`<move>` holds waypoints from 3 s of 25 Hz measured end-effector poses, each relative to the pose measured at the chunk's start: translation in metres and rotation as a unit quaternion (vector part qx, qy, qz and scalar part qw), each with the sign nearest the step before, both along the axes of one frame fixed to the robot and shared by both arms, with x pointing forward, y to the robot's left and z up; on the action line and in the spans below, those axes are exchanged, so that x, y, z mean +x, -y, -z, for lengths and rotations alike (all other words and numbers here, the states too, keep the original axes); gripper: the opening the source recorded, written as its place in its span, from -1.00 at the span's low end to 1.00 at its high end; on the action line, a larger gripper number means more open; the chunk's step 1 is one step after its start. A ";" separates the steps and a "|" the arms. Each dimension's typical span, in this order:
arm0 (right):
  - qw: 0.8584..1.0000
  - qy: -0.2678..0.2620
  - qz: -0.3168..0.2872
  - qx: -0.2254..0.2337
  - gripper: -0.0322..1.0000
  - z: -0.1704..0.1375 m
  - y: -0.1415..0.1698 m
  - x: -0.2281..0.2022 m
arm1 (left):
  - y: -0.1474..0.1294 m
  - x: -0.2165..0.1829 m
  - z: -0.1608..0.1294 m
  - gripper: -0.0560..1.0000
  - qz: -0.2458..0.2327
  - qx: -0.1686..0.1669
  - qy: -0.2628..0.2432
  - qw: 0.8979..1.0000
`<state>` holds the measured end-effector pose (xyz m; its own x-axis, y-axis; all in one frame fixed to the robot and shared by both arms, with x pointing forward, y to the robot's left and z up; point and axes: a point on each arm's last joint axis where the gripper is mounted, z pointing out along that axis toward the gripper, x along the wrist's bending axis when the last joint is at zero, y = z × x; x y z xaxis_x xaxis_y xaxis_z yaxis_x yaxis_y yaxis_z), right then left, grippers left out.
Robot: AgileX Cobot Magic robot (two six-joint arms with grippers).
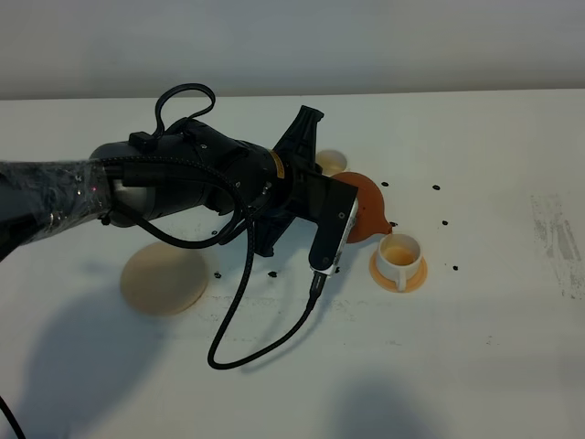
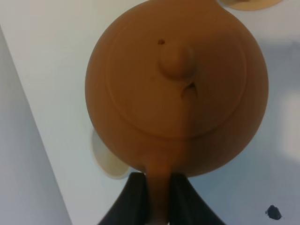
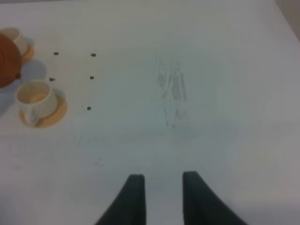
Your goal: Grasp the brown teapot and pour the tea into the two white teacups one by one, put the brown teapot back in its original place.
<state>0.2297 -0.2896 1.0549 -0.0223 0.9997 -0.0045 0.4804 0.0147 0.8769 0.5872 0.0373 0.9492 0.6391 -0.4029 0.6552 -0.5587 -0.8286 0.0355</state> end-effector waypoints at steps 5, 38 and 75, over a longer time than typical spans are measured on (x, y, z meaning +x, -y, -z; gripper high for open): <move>1.000 0.000 0.000 0.000 -0.51 0.000 0.000 0.000 | 0.003 -0.001 -0.001 -0.72 0.005 -0.004 0.006 1.000; 1.000 0.000 0.000 0.000 -0.51 0.000 0.000 0.000 | 0.007 -0.003 -0.001 -0.72 0.068 0.042 0.045 0.996; 1.000 0.000 0.000 0.000 -0.51 0.000 0.000 0.000 | 0.008 -0.002 -0.003 -0.72 0.110 0.065 0.075 0.989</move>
